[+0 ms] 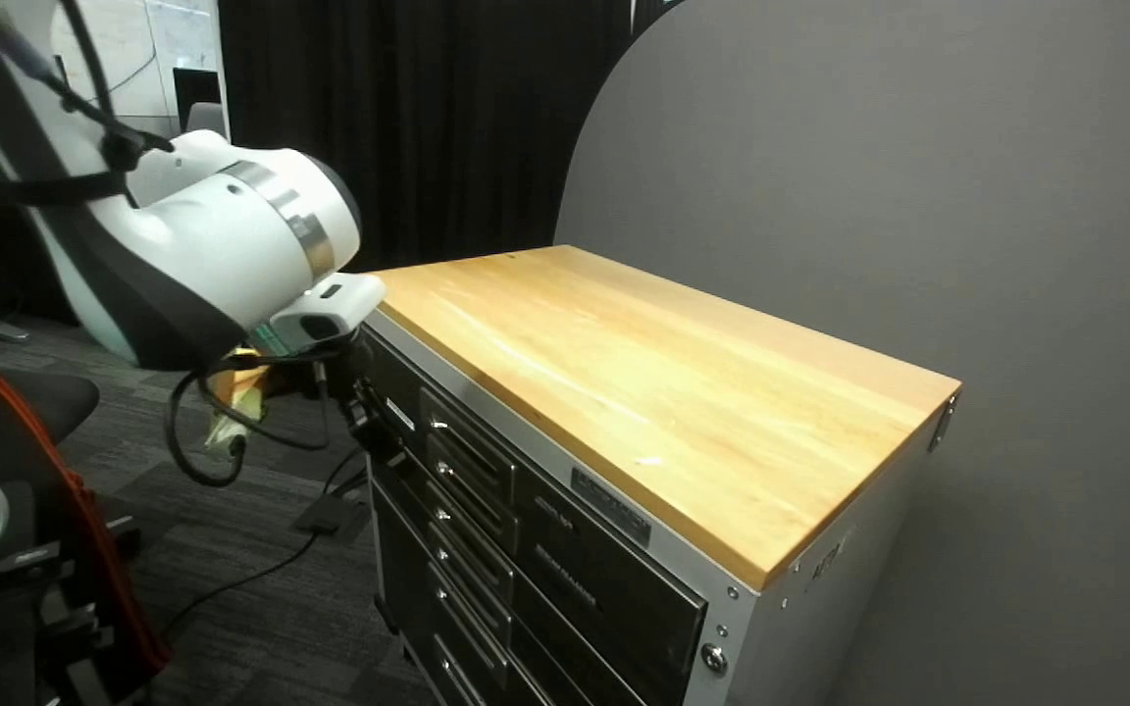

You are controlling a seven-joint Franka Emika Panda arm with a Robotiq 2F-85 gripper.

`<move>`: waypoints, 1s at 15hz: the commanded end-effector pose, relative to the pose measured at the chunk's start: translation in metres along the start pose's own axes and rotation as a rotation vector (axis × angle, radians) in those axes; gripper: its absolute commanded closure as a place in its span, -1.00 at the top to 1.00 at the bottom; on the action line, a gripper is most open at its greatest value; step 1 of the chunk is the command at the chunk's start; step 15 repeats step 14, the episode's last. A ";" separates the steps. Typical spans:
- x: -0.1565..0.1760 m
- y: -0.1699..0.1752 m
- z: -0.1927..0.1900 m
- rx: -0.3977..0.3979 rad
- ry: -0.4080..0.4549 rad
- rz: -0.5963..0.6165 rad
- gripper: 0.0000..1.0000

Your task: Put the screwdriver in the open drawer and then close the drawer

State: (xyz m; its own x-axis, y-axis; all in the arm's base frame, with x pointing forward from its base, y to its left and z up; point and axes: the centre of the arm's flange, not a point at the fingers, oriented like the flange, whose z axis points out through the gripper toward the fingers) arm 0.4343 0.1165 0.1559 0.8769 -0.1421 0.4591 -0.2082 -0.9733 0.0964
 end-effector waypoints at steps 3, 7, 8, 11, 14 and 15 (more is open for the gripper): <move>-0.009 0.017 -0.084 -0.021 -0.194 -0.221 1.00; -0.040 0.014 -0.089 -0.048 -0.257 -0.317 1.00; -0.042 0.012 -0.090 -0.058 -0.272 -0.323 0.99; -0.087 0.014 -0.037 -0.045 -0.267 -0.310 0.98; -0.088 0.016 -0.041 -0.051 -0.267 -0.314 0.99; -0.088 0.016 -0.041 -0.051 -0.267 -0.314 0.99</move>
